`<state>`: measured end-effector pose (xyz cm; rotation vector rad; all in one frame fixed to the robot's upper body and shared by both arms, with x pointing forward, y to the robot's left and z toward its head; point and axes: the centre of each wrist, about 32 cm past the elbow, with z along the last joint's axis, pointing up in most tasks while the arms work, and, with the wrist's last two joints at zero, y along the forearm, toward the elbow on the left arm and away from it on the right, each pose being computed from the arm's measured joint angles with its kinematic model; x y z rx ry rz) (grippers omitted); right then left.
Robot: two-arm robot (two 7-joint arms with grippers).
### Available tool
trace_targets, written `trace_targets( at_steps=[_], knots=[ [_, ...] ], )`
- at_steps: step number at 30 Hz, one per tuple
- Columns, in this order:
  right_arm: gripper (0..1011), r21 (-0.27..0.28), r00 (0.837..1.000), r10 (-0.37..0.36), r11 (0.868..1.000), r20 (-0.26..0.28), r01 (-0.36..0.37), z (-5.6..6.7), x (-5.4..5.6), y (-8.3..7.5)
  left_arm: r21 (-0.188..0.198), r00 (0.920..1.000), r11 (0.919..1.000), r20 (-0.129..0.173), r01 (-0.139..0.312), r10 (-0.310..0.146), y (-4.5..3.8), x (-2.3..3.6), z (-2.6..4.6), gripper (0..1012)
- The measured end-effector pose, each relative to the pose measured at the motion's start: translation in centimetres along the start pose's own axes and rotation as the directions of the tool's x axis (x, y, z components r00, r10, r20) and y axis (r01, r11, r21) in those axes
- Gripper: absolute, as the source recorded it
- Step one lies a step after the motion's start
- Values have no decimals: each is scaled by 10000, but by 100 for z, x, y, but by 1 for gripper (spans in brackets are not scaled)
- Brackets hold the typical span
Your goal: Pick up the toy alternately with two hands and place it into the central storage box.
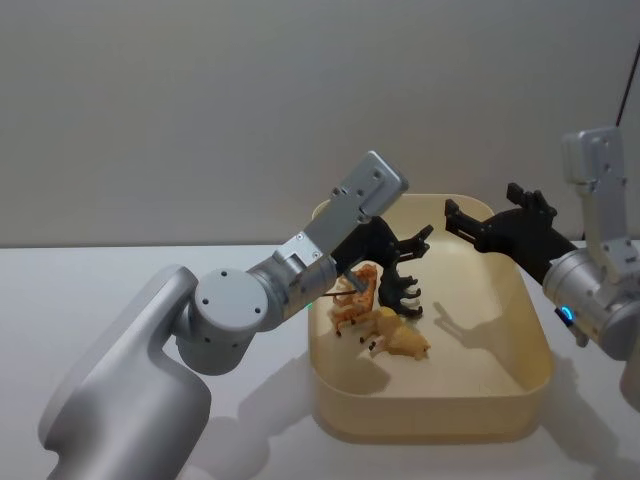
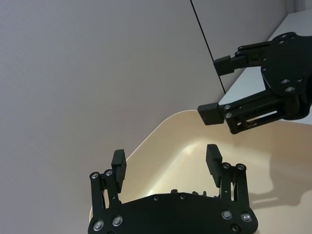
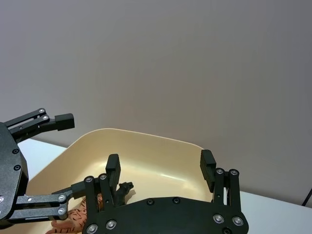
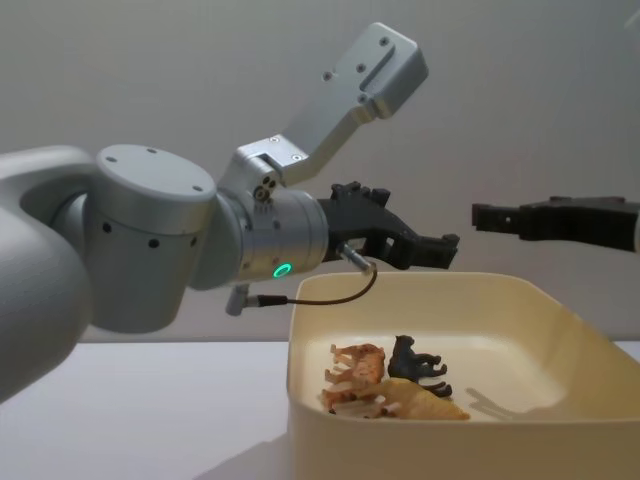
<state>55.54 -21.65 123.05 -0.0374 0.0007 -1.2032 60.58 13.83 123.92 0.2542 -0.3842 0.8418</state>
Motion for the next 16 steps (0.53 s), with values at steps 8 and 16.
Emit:
trace_targets(
  at_steps=[8, 16],
  knots=[
    [1001, 99, 9999, -106, 9999, -110, 107, 13, 39, -53, 0, 10000, 10000, -1, -2, 2, 0, 1, 0, 1001],
    [1001, 149, 9998, -156, 9998, -160, 159, 20, 58, -79, 2, 10000, 10000, -2, -5, 5, 0, 1, 0, 1001]
  ],
)
